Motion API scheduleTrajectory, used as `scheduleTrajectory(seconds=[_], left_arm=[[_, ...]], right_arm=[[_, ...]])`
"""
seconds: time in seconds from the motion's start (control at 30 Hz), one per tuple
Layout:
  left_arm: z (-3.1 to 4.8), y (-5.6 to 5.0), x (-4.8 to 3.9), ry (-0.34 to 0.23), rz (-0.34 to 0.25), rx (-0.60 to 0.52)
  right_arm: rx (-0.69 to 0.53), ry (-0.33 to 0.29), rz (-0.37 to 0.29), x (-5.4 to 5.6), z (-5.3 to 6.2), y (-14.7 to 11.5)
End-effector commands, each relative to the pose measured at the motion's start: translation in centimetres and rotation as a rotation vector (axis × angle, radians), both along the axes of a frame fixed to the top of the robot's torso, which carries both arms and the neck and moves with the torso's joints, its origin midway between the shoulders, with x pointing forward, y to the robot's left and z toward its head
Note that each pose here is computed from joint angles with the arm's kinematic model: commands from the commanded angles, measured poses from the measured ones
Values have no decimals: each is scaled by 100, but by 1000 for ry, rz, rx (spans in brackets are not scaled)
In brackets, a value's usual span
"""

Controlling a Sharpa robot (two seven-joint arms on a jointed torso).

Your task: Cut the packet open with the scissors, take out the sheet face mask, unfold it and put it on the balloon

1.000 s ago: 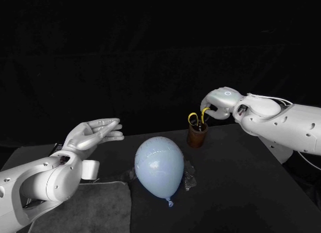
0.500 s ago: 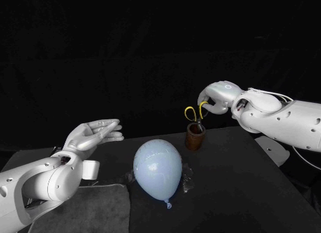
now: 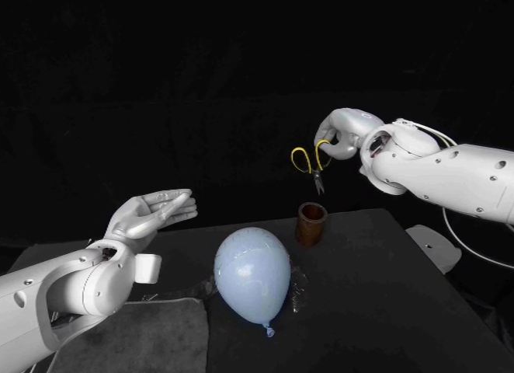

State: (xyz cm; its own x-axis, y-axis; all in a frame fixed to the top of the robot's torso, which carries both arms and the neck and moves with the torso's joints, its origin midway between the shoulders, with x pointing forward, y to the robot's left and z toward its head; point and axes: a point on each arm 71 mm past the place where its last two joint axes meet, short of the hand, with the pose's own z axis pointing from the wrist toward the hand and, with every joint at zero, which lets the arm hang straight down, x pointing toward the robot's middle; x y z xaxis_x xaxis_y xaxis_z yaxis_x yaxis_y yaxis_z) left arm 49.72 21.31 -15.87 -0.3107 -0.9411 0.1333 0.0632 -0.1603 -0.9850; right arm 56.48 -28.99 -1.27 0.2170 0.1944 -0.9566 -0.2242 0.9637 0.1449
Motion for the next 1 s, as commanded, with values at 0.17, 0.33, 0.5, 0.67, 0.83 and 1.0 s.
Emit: scheduleTrajectory(seconds=[0.17, 0.33, 0.5, 0.67, 0.83, 1.0], left_arm=[[0, -45, 99, -36, -12, -19], [-28, -81, 188, -38, -5, -13], [-63, -137, 291, -36, -3, -8], [-99, -215, 379, -31, -8, -6], [-131, -293, 455, -27, -13, -5], [-157, -350, 522, -21, -15, -2]], right_arm=[[158, 63, -78, 135, 15, 214], [192, 54, -68, 223, 8, 427], [236, 45, -57, 298, -21, 628], [300, 55, -36, 342, -67, 815], [379, 81, -1, 358, -147, 1005], [418, 90, 34, 348, -226, 1177]])
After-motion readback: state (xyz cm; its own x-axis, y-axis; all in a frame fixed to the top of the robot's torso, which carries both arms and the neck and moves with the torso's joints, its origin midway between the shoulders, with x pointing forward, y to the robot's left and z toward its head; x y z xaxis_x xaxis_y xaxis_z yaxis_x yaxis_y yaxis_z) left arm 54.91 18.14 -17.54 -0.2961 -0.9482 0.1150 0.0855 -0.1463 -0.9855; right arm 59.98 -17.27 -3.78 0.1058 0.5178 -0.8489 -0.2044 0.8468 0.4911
